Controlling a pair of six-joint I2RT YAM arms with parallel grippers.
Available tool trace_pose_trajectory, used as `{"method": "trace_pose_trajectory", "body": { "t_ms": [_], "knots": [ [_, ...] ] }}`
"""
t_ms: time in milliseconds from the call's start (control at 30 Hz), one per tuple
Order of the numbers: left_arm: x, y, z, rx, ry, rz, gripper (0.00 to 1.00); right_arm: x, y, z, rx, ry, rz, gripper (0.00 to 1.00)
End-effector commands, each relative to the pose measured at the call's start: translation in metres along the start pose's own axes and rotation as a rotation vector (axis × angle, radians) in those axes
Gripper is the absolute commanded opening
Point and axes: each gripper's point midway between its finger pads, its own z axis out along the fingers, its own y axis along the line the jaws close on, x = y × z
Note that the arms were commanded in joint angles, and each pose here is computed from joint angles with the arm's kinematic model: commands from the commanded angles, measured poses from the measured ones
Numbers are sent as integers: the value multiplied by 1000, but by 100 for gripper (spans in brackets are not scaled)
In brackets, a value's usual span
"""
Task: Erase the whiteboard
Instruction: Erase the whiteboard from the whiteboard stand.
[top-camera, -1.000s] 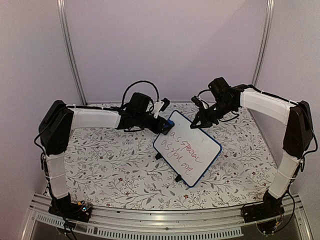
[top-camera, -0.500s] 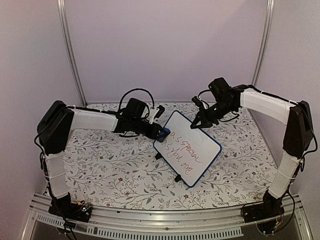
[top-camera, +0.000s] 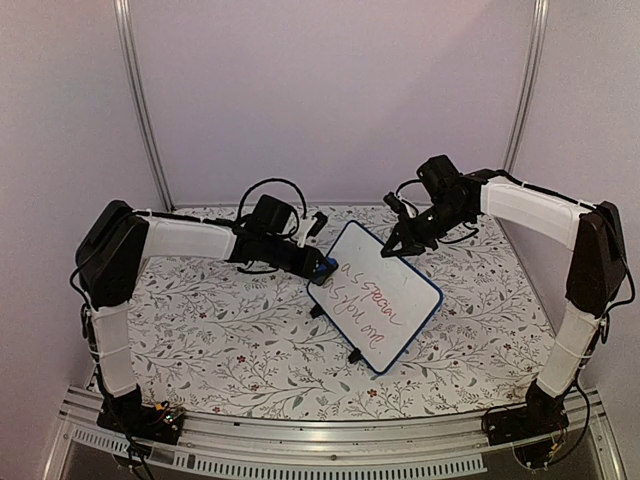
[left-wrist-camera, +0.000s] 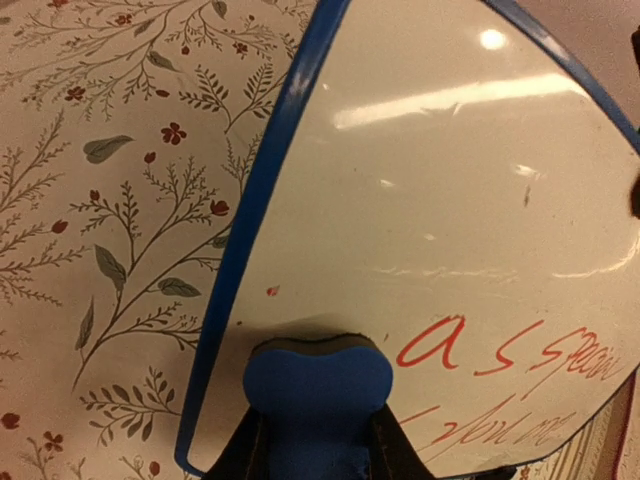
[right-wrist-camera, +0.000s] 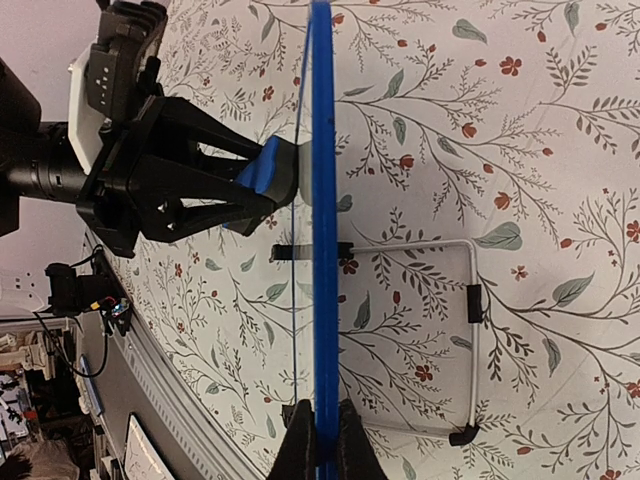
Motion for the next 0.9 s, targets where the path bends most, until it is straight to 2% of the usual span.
{"method": "trace_pose_trajectory", "body": {
  "t_ms": [0,233,367,867],
  "knots": [
    [-26,4,12,-7,-34,7,0,30,-7,20,20,108,-3,0],
    [-50,1,18,5,-71,23,0,30,-7,20,21,107,-6,0],
    [-50,-2,17,16,-67,19,0,30,-7,20,22,108,-6,0],
    [23,20,6,-35,56,-124,0,30,-8,19,26,107,-6,0]
  ]
}}
